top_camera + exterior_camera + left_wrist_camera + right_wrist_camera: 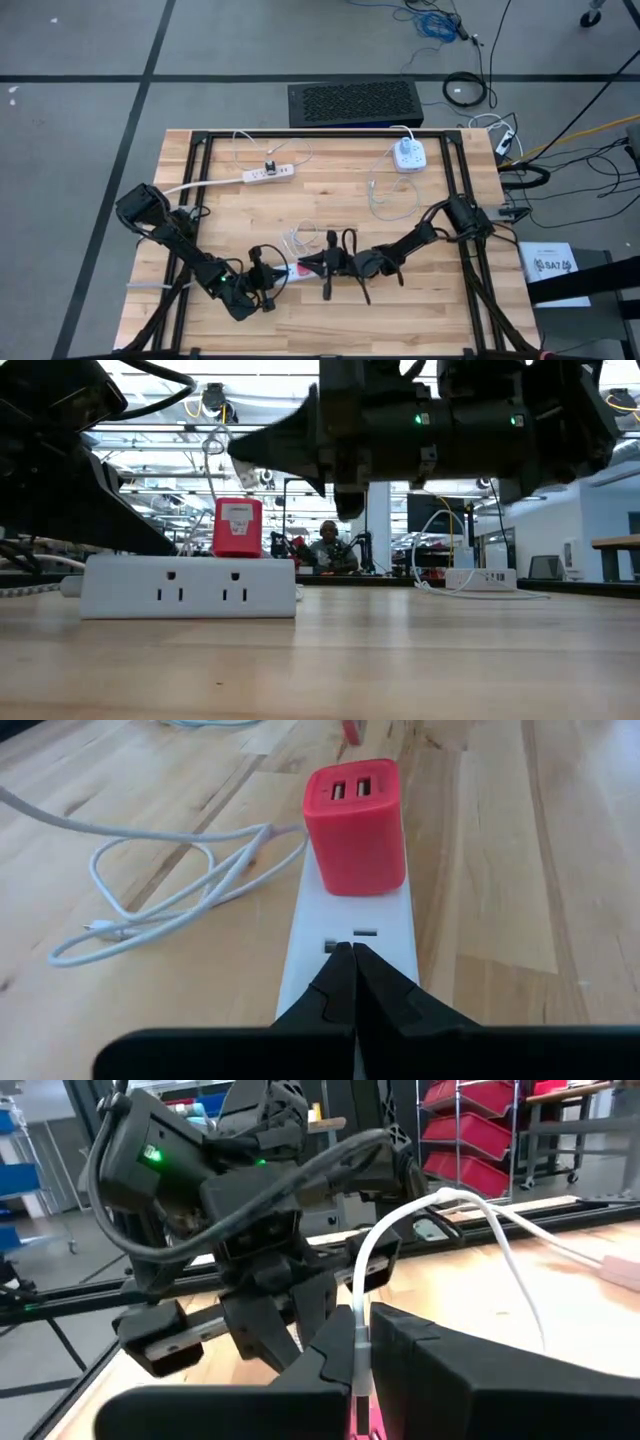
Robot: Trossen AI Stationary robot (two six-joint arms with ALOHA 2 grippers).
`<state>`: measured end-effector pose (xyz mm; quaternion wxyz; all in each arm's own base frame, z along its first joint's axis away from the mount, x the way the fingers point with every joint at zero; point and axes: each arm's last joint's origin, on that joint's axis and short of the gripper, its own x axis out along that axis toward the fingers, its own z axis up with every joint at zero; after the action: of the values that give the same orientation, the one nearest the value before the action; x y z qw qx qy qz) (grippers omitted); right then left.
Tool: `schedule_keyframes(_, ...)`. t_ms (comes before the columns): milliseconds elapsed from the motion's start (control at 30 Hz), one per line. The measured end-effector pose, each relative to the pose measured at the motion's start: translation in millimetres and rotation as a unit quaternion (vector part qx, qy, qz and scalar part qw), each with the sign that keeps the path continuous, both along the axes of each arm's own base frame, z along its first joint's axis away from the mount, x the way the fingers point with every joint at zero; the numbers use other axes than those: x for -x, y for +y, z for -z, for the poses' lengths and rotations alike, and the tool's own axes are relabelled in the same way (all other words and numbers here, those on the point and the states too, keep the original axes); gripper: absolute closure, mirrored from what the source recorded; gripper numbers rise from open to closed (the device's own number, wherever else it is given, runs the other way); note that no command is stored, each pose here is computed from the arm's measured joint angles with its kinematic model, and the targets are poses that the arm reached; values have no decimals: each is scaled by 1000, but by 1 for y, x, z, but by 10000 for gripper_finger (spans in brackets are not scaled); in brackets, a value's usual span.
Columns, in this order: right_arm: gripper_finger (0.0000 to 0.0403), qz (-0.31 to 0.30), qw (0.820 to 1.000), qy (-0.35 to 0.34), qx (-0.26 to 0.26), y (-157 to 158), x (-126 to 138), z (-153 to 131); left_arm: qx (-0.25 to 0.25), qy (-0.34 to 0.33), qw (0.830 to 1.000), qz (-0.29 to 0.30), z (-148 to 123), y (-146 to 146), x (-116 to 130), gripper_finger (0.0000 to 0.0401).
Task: Insert USB
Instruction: Insert the white cable charger into the pink charger adapter
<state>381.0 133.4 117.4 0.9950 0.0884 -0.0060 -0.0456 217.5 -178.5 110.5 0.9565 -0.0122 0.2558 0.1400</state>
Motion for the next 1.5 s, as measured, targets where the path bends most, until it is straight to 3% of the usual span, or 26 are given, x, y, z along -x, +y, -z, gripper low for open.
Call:
schedule_keyframes(300, 402, -9, 1000, 19, 8, 6, -14, 4, 1, 0, 1000, 0, 0, 0, 0, 400)
schedule_keyframes(1100, 402, -15, 997, 65, 35, 8, -13, 3, 5, 4, 1000, -4, 0, 0, 1, 400)
schedule_keyframes(1500, 399, -21, 993, 113, 14, 7, -10, -3, 8, 5, 1000, -1, 1, 0, 0, 400)
